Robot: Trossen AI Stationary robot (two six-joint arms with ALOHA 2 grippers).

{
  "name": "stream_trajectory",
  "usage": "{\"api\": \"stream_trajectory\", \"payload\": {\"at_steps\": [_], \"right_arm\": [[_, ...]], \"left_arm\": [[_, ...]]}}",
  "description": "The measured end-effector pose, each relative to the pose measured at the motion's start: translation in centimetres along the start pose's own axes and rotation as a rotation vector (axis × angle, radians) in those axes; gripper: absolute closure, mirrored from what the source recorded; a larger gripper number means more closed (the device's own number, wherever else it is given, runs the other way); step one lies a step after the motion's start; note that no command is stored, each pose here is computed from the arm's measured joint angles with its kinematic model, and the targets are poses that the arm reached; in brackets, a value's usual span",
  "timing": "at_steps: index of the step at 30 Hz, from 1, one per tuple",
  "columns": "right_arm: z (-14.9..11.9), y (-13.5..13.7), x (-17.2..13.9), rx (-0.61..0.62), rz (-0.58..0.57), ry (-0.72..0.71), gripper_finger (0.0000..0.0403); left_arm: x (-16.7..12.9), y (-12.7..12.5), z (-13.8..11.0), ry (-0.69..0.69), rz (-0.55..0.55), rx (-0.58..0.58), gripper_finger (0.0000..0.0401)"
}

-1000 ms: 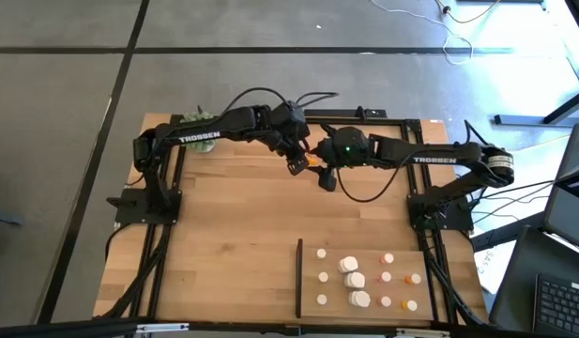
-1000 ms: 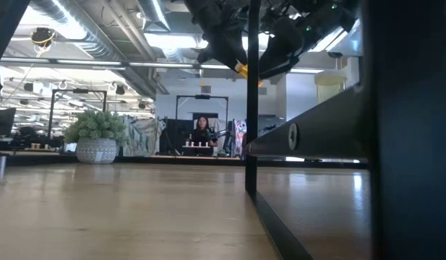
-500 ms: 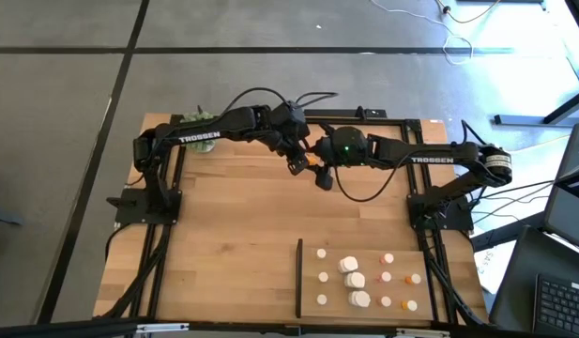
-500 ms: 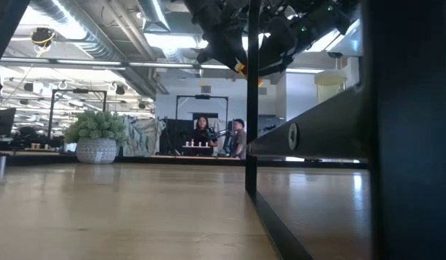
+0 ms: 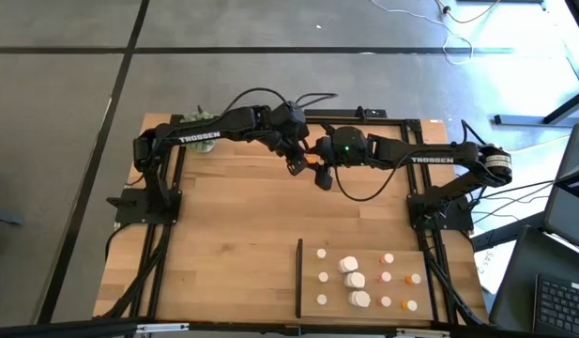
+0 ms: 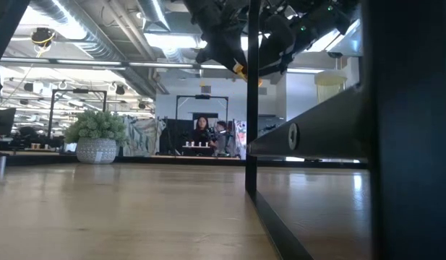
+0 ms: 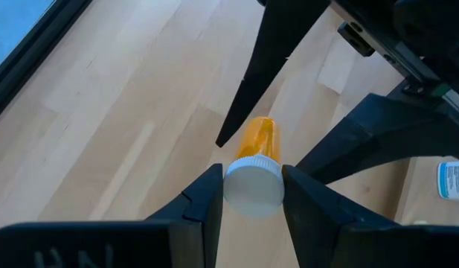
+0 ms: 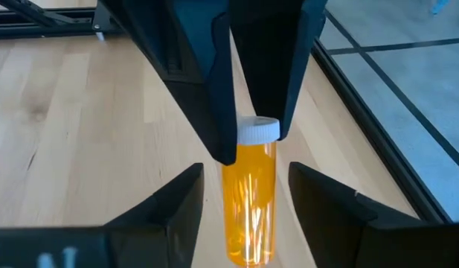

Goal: Pick and place medicine bottles onto shelf by color
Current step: Put the orange pill bottle on the shelf aligned with the other orange pill bottles

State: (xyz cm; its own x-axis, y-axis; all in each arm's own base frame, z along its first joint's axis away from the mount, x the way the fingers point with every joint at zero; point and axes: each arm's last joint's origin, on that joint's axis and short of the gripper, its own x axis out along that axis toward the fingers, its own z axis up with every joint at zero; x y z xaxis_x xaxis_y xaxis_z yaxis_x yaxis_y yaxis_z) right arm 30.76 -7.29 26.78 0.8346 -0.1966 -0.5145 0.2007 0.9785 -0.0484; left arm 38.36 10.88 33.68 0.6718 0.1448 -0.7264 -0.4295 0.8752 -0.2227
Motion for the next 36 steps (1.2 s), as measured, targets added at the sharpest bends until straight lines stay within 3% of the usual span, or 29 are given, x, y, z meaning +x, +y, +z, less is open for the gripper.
{"api": "stream_trajectory", "payload": {"at_steps": [18,36], "right_arm": [[0.23,-0.02,-0.03,0.001,-0.002,-0.023,0.0295],[0.08,0.0,-0.03,0.001,0.0,-0.007,0.0257]], "left_arm": [[0.0,0.08,-0.03,0.003,0.01,-0.001,0.0287],[0.01,0.08,-0.03,0.002,0.011,0.0,0.0287]]}}
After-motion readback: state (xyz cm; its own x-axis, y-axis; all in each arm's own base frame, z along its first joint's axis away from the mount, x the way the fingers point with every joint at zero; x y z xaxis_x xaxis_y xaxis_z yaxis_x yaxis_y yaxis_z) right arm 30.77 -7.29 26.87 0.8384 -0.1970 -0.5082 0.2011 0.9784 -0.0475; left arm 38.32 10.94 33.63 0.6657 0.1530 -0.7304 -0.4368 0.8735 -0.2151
